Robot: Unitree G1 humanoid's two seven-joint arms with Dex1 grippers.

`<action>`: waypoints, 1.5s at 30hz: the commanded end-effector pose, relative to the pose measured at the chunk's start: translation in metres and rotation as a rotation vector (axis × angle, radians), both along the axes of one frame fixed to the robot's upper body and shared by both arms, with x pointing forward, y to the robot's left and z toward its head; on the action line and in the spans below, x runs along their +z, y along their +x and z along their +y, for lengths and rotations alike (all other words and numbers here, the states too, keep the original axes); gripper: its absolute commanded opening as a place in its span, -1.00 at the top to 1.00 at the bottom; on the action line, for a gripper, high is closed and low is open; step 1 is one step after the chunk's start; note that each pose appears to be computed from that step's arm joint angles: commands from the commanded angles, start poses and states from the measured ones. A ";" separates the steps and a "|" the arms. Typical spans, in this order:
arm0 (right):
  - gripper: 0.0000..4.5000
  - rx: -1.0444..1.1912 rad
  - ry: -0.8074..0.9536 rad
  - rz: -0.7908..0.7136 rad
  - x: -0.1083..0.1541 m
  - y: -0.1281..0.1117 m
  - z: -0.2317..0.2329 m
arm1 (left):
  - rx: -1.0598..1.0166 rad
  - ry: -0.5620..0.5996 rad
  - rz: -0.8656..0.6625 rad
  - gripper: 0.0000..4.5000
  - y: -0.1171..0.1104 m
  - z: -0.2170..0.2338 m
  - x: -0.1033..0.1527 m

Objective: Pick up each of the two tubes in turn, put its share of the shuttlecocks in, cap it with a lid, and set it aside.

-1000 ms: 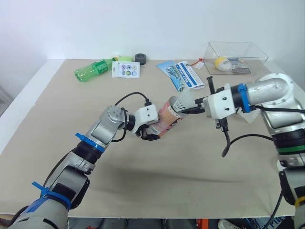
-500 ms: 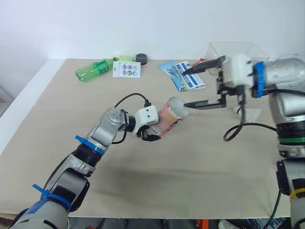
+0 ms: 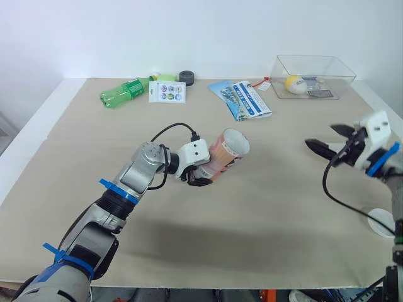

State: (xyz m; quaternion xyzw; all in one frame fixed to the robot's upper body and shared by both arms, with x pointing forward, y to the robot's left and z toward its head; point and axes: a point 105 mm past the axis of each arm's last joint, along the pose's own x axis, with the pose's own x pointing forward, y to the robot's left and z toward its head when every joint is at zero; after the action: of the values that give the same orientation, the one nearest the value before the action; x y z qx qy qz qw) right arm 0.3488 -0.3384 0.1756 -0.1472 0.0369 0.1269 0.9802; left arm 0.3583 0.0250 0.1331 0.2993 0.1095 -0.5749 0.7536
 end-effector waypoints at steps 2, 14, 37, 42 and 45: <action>-0.99 -0.137 0.052 -0.066 -0.003 0.000 -0.022 | -0.028 0.000 -0.014 -0.61 -0.004 -0.006 0.003; -0.99 -0.203 0.130 -0.004 -0.032 0.021 -0.031 | -0.020 -0.004 0.000 -0.61 -0.009 -0.006 -0.001; 0.98 -0.006 -0.128 -0.171 0.009 0.026 0.000 | -0.005 0.006 -0.009 -0.61 -0.006 0.000 -0.002; 0.98 0.308 -0.604 -0.266 0.077 -0.008 0.053 | 0.000 -0.014 -0.012 -0.61 -0.004 0.002 0.001; 0.98 0.519 -0.722 -0.312 0.110 -0.023 0.101 | -0.005 -0.033 -0.010 -0.61 -0.004 -0.001 0.004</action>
State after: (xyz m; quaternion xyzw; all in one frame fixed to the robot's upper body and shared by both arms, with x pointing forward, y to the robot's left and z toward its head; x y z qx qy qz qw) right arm 0.3373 -0.2768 0.2668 -0.4718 -0.0754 0.2557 0.8405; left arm 0.3568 0.0306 0.1322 0.2963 0.1089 -0.5667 0.7611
